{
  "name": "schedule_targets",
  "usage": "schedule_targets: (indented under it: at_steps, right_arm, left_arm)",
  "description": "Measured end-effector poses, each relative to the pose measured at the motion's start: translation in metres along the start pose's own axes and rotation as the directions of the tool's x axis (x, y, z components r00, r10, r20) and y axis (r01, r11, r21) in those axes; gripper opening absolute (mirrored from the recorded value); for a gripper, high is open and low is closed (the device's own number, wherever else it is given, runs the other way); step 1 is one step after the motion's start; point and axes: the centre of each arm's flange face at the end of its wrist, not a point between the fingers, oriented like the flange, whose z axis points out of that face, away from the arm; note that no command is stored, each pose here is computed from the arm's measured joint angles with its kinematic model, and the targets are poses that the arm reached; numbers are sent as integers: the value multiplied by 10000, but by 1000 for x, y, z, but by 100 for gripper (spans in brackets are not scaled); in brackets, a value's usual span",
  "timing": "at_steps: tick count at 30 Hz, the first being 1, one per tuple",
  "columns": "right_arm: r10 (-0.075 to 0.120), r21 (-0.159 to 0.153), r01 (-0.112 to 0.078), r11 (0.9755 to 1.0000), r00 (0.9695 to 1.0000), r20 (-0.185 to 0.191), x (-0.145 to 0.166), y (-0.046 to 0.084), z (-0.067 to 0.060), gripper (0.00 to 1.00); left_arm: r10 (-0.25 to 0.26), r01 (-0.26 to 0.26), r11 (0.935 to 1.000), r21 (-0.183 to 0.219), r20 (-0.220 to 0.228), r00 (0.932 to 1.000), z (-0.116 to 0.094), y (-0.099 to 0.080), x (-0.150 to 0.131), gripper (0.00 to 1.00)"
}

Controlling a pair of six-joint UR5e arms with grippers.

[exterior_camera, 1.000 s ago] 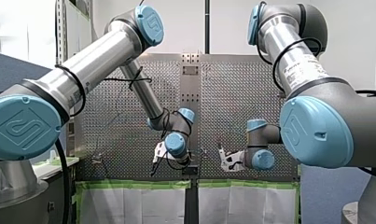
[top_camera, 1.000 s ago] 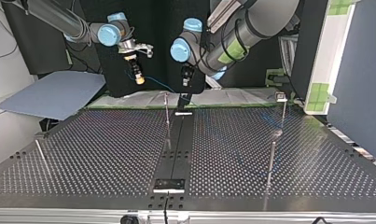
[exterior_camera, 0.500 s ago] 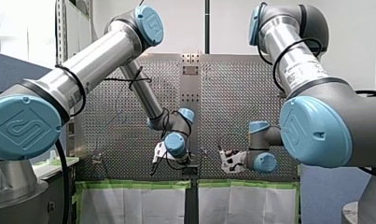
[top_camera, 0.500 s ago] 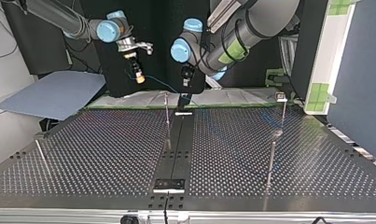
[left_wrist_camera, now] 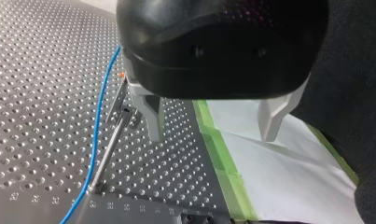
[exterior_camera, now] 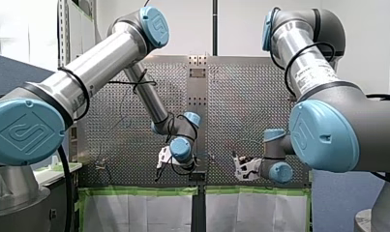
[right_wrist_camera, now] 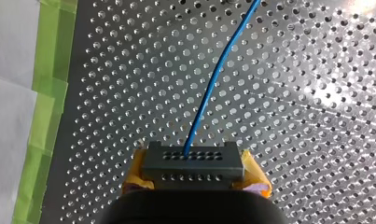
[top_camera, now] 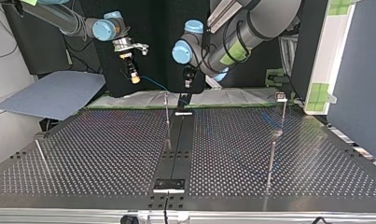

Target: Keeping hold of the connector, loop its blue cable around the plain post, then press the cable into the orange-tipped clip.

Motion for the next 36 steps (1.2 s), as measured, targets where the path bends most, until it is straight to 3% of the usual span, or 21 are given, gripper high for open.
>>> schedule_targets:
  at_steps: [4,8,17,28,36]
  right_arm:
    - [-10,159,11,9999,10000,-77,-2,1,1,0]
    - [-95,523,103,9986,9999,-144,-1,-4,0,0]
    - [-30,1358,62,9907,9997,-234,-1,-14,-2,0]
    - [160,1481,-124,9889,9996,-233,-2,-13,-2,0]
    - [186,1471,-144,9890,9994,-275,-2,-13,-2,0]
  left_arm:
    - [-15,15,10000,-67,24,10000,1,2,-1,100]
    - [-20,21,9999,-121,43,10000,3,4,-1,100]
    - [111,-112,9997,-216,-17,9999,6,10,-2,100]
    - [214,-233,9991,-362,-527,9984,-1,22,-14,100]
    - [-25,18,10000,-90,-739,9973,-14,22,-37,100]
